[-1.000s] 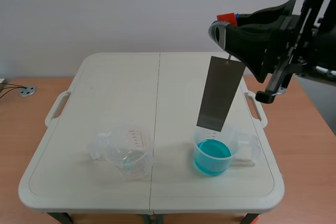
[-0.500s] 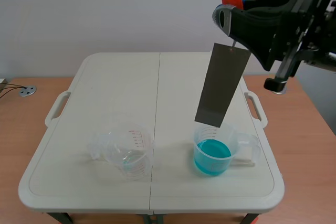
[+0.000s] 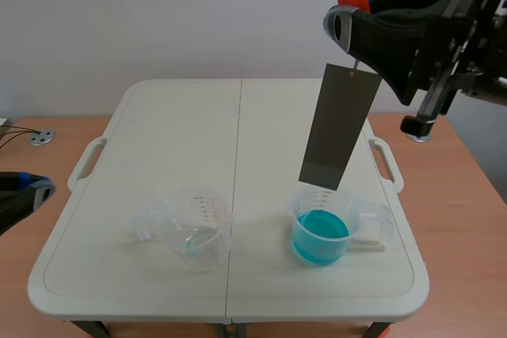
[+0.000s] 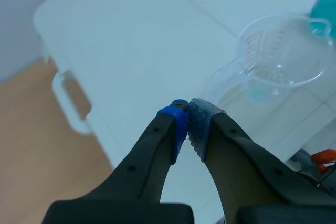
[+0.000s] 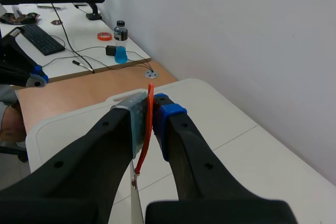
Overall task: Hold the metal plate by the orange handle, dip it into the blue solution, take it out and point at it, then put the plate back in the beaker on the left.
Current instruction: 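Raise the plate and point at it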
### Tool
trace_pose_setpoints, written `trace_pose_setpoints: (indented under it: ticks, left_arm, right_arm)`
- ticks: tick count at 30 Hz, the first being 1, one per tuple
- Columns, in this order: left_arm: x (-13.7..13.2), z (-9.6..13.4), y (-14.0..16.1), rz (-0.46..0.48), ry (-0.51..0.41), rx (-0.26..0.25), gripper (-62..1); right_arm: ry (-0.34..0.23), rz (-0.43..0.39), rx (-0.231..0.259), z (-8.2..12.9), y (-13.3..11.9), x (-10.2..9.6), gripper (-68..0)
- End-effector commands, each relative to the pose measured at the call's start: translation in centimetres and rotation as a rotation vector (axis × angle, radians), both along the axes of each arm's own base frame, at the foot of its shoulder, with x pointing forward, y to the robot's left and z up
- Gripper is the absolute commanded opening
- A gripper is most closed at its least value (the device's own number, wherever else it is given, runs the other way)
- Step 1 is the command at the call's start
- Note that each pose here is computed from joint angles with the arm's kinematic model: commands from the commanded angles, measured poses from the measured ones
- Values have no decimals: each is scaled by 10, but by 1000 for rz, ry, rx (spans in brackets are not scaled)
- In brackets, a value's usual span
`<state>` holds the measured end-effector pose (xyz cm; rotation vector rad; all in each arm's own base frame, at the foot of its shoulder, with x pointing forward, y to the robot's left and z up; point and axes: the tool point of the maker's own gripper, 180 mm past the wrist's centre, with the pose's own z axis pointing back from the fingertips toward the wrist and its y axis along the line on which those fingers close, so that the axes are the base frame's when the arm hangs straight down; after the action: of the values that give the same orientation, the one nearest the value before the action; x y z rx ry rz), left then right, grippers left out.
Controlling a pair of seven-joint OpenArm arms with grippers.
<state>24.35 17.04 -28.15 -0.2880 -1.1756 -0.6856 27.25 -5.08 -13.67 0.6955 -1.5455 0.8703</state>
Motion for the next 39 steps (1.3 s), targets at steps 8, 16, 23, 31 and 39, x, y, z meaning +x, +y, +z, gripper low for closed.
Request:
trace_pose_setpoints:
  ticks: [8, 16, 23, 31, 39]
  left_arm:
    - [28, 11, -63, -149, -64, -20, -594]
    - [33, 12, -127, -288, -57, -42, -594]
    - [19, 8, -180, -425, -35, -46, -594]
    - [15, -2, -215, -504, -8, -53, -594]
    - [23, -14, -217, -486, 26, -67, -594]
  right_arm:
    - [-31, 19, 14, 12, 1, -2, -664]
    - [-30, 19, 13, 11, 1, -2, -664]
    - [-28, 18, 10, 11, 1, -2, -664]
    - [-28, 18, 10, 11, 1, -2, -664]
    - [-28, 18, 9, 11, 1, -2, -664]
